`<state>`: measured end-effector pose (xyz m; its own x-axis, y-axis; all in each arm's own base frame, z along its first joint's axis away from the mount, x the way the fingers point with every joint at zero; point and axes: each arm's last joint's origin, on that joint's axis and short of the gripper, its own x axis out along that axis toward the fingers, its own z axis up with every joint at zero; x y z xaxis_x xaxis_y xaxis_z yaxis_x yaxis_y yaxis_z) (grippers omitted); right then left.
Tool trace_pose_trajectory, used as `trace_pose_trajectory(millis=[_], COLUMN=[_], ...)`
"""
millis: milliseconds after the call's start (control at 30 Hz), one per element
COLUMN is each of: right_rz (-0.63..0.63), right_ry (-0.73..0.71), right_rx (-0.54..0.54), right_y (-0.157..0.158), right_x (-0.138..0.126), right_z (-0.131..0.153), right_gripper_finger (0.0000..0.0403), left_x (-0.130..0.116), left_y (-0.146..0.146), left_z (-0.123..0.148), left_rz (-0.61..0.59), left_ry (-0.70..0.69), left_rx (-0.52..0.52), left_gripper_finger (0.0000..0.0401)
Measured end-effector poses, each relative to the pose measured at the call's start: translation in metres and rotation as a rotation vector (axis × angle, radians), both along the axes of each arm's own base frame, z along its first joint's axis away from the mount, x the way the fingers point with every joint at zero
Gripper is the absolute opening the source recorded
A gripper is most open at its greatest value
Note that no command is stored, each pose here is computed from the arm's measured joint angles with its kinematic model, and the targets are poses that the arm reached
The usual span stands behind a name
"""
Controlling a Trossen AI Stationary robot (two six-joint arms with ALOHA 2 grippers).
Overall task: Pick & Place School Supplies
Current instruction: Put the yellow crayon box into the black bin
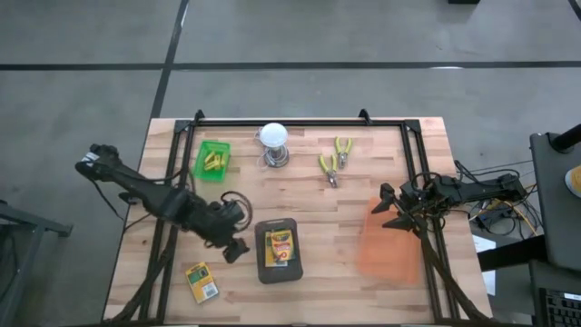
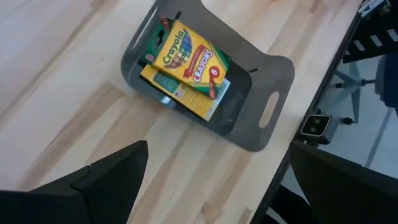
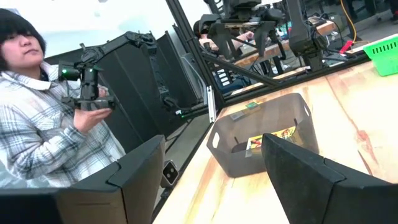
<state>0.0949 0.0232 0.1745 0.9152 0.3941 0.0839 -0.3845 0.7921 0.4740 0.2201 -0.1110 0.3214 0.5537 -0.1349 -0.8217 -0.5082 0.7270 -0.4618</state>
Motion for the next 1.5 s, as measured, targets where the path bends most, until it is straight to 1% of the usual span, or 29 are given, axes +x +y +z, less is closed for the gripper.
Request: trace_pose_trajectory(millis=[100, 167, 333, 400, 467, 600, 700, 800, 900, 967, 1067, 1133, 1300, 1500], right_rz=[0.0, 0.001, 0.001, 0.0, 0.0, 0.0, 0.0, 0.0, 0.0, 0.0, 0.0, 0.0, 0.0, 0.0], right_ry=[0.0, 0.0, 0.0, 0.0, 0.0, -0.001, -0.001, -0.001, -0.001, -0.001, -0.001, -0.001, -0.001, -0.001], right_rx=[0.0, 0.0, 0.0, 0.0, 0.0, 0.0, 0.0, 0.0, 0.0, 0.0, 0.0, 0.0, 0.0, 0.0], right_y=[0.0, 0.0, 0.0, 0.0, 0.0, 0.0, 0.0, 0.0, 0.0, 0.0, 0.0, 0.0, 0.0, 0.0], right_x=[0.0, 0.0, 0.0, 0.0, 0.0, 0.0, 0.0, 0.0, 0.0, 0.0, 0.0, 0.0, 0.0, 0.0], right_z=[0.0, 0.0, 0.0, 0.0, 0.0, 0.0, 0.0, 0.0, 0.0, 0.0, 0.0, 0.0, 0.0, 0.0], right_gripper_finger=[0.0265, 0.0267, 0.0264, 0.0262, 0.026, 0.0262, 0.0265, 0.0267, 0.0267, 0.0264, 0.0261, 0.026, 0.0264, 0.0267], left_x=[-0.014, -0.024, -0.049, -0.059, -0.069, -0.088, -0.098, -0.104, -0.107, -0.109, -0.112, -0.114, -0.118, -0.118], left_y=[-0.007, -0.008, -0.005, -0.003, 0.001, 0.009, 0.016, 0.02, 0.022, 0.023, 0.022, 0.022, 0.023, 0.023], left_z=[-0.005, -0.012, -0.033, -0.042, -0.051, -0.067, -0.081, -0.097, -0.115, -0.128, -0.143, -0.151, -0.163, -0.164], left_rz=[0.005, 0.01, 0.006, 0.025, 0.03, -0.014, -0.021, 0.013, 0.007, 0.004, -0.044, -0.085, -0.118, -0.131], left_ry=[-0.019, -0.031, -0.079, -0.087, -0.072, 0.013, 0.043, 0.047, 0.022, 0.041, 0.049, 0.059, 0.097, 0.097], left_rx=[0.003, -0.019, -0.099, -0.153, -0.202, -0.311, -0.336, -0.373, -0.412, -0.454, -0.514, -0.532, -0.55, -0.54], left_gripper_finger=[0.0394, 0.0394, 0.0394, 0.0394, 0.0394, 0.0394, 0.0394, 0.0394, 0.0394, 0.0394, 0.0394, 0.0394, 0.0394, 0.0394])
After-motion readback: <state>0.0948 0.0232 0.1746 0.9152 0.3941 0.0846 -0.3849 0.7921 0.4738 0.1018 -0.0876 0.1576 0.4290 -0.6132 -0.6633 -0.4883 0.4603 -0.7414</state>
